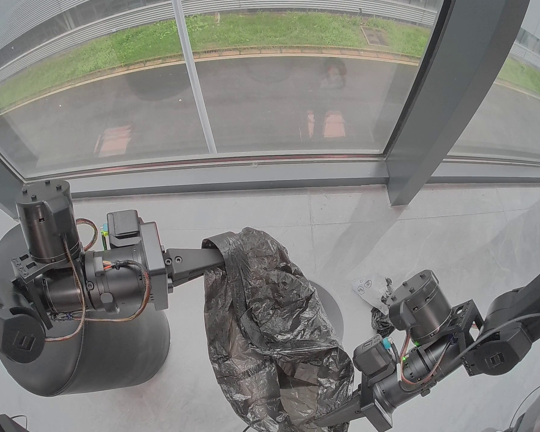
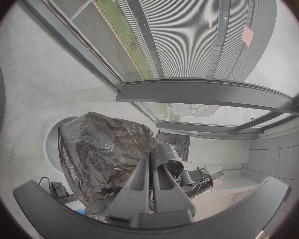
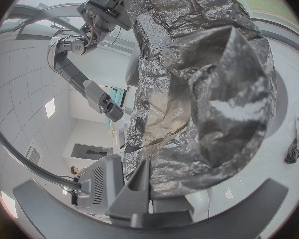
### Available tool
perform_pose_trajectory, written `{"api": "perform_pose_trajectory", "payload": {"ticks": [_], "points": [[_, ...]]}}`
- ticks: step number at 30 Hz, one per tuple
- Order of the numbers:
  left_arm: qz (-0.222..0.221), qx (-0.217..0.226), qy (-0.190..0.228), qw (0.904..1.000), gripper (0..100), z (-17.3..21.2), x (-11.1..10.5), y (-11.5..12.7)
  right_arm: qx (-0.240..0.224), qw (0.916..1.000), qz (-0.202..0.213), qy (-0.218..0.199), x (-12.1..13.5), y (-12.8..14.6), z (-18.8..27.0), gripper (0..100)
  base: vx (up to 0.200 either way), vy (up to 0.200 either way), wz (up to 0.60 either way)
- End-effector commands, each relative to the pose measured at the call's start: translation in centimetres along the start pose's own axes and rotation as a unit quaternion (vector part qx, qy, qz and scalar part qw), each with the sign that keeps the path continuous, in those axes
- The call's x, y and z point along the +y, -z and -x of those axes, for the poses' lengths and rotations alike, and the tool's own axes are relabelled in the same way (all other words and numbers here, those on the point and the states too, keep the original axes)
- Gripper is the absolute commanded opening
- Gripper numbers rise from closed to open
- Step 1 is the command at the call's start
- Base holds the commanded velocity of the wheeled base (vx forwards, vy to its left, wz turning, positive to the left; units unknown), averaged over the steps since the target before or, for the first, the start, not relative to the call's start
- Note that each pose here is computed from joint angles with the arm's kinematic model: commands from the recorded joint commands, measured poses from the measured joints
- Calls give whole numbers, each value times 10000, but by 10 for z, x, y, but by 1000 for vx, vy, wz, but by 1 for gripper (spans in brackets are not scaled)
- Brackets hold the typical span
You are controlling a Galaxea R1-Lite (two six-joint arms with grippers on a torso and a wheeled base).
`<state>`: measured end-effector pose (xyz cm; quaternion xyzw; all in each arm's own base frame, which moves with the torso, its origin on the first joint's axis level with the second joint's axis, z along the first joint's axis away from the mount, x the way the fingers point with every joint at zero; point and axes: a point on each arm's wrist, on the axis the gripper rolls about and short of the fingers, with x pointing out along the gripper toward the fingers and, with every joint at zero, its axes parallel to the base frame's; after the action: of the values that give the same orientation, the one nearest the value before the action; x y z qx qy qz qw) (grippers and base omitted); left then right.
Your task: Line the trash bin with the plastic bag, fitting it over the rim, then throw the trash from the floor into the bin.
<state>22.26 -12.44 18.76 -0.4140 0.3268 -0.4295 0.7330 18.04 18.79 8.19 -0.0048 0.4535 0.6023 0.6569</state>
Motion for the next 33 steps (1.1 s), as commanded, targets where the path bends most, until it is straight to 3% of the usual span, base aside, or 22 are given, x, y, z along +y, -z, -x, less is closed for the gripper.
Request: {"api": "perform_pose_trajectory", "payload": {"ticks": [1,11,33], "points": [[162,70,-181,9997,0,-13,20,-3,193,9994,-285,54,-21,6,-14,0,0,0,0],[188,72,-212,9996,0,-29,40,-6,67,9990,-371,219,-48,5,-20,0,0,0,0],[388,-51,-493,9980,0,-44,86,-18,-335,9960,-341,761,-103,-29,-39,0,0,0,0]]}}
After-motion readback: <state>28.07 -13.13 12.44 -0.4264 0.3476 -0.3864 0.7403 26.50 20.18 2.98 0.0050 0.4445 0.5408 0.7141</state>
